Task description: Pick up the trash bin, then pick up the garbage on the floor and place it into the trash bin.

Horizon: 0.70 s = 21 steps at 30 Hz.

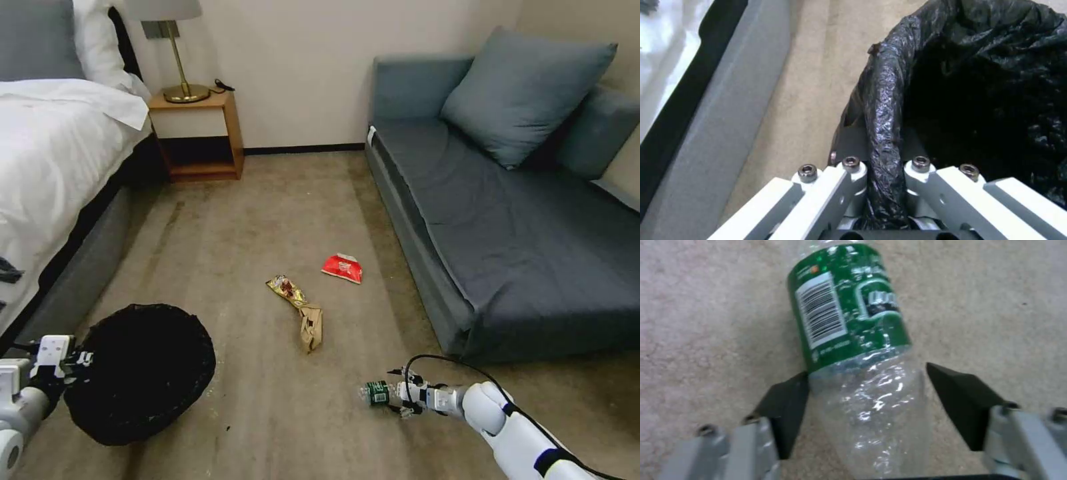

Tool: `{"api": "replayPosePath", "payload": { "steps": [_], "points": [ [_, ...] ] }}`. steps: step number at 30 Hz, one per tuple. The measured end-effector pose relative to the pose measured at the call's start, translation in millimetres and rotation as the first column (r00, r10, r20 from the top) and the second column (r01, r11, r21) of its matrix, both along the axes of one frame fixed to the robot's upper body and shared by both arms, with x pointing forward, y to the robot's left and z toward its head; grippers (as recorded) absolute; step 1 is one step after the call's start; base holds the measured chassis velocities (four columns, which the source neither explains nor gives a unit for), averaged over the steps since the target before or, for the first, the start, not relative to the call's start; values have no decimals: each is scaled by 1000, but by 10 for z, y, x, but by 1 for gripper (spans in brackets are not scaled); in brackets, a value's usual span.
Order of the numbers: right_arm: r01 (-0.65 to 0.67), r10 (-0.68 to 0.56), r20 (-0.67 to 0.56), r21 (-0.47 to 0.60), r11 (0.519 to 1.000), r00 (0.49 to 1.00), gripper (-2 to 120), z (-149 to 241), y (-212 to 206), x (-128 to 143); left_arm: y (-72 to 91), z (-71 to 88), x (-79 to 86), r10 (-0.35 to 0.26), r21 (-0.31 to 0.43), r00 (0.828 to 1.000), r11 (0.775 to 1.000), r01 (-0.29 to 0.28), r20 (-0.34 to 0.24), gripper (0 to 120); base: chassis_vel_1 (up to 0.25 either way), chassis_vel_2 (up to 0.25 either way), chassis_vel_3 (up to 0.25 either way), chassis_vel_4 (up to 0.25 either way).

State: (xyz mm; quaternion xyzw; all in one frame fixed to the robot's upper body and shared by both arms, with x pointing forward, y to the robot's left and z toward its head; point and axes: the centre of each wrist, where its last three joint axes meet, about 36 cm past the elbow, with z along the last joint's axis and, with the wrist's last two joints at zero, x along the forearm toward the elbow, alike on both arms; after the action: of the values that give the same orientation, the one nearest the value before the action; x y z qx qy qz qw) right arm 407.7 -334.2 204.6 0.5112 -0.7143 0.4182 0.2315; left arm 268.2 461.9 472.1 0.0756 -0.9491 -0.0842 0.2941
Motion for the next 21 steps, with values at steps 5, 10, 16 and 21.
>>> {"api": "replayPosePath", "payload": {
  "steps": [5,10,16,21],
  "points": [
    [-4,4,-5,2,1000,1000,57,-6,3,19,-5,4,3,-1,0,1000,1000,1,0,6,0,0,0,0],
    [1,-1,-17,-3,1000,1000,38,-57,-25,42,-21,4,14,-6,-3,1000,1000,6,0,6,0,0,0,0],
    [17,-17,-14,24,1000,1000,26,-40,-43,21,-33,-3,9,-5,-8,1000,1000,5,0,6,0,0,0,0],
    [85,-116,69,346,934,991,26,576,316,20,-41,-9,2,-3,-14,1000,1000,3,2,6,0,0,0,0]
  ]
}}
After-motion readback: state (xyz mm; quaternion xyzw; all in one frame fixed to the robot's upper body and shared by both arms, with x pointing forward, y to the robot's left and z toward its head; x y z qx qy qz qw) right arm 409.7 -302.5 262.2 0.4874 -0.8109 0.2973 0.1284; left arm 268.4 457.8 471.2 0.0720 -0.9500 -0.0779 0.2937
